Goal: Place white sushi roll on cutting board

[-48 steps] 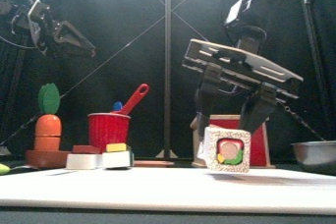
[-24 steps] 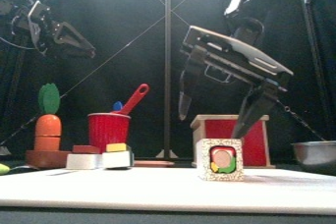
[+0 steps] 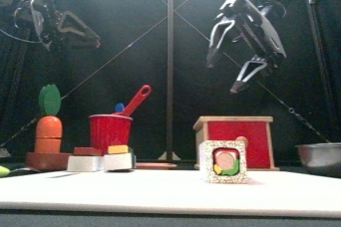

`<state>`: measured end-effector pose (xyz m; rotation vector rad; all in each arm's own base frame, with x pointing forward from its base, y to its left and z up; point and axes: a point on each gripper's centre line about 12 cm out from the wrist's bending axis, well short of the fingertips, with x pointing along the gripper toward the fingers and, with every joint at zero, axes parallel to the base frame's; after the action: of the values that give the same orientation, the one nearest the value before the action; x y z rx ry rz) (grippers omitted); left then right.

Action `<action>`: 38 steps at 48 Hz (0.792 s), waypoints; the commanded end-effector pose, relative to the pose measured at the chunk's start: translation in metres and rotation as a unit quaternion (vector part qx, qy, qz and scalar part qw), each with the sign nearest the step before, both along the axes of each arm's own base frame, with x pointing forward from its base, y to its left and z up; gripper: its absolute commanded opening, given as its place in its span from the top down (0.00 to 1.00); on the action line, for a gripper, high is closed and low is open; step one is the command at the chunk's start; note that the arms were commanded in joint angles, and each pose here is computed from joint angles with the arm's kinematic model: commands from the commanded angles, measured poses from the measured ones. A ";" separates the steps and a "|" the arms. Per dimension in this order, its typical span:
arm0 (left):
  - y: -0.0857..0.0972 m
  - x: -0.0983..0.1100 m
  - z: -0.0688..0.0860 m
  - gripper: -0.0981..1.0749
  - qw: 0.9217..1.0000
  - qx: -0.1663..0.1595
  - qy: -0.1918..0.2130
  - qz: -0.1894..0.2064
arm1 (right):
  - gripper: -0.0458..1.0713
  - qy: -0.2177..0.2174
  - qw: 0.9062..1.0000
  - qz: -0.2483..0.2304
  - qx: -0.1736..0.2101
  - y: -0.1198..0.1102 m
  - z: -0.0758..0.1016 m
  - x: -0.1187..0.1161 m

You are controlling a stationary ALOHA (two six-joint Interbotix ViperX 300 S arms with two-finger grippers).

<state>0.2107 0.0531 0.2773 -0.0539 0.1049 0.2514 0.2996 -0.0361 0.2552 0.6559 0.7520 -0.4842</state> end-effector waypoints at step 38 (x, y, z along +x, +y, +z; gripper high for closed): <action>0.004 0.007 0.001 0.35 0.999 -0.041 -0.016 0.015 | 0.03 -0.093 0.984 0.129 -0.086 -0.012 0.000 0.007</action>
<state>0.2163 0.0572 0.2731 -0.1476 0.0963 0.2771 0.3012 -0.0503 0.2427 0.4310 0.6434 -0.2563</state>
